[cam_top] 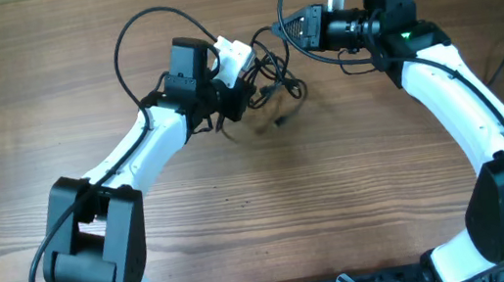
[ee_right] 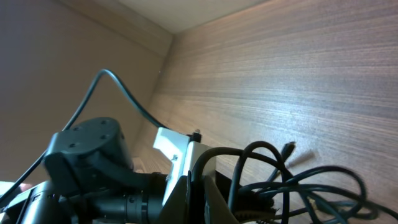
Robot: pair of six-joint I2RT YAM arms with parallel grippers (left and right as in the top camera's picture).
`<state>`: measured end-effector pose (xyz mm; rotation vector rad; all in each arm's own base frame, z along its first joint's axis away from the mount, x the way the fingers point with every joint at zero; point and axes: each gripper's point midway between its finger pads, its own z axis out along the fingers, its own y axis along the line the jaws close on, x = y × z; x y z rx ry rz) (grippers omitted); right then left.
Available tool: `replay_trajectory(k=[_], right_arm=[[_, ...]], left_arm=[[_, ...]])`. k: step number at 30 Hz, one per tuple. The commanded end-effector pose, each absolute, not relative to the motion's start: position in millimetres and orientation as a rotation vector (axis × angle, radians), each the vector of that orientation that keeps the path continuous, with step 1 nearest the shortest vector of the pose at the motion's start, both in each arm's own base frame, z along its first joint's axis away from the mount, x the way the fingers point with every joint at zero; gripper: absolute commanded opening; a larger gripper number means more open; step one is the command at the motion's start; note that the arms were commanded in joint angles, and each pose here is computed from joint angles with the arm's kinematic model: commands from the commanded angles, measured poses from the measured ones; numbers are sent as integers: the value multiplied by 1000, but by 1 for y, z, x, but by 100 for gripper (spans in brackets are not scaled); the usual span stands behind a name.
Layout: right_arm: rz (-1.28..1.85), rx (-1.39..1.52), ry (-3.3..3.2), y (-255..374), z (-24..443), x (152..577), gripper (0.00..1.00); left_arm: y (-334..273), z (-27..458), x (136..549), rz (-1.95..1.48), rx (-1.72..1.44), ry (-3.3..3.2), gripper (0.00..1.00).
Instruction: Untangle cables
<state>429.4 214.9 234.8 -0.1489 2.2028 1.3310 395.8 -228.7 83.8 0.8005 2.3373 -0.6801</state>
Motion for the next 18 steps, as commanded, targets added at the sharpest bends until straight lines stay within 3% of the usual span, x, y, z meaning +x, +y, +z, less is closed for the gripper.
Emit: replay_trajectory(k=[1, 3, 7, 13, 18], right_arm=[[1343, -200, 2169, 218, 245, 428, 4], [1337, -172, 2162, 214, 247, 432, 4], [1203, -11, 2160, 181, 241, 458, 4], [773, 454, 2275, 61, 191, 481, 4], [631, 426, 2463, 43, 155, 450, 4]], left_arm=[[-183, 63, 399, -559, 481, 2560, 4], [-119, 40, 392, -294, 209, 2747, 4], [-70, 34, 391, -228, -91, 2806, 4], [20, 28, 380, -45, -593, 2803, 4], [-4, 31, 387, -248, -457, 2808, 4]])
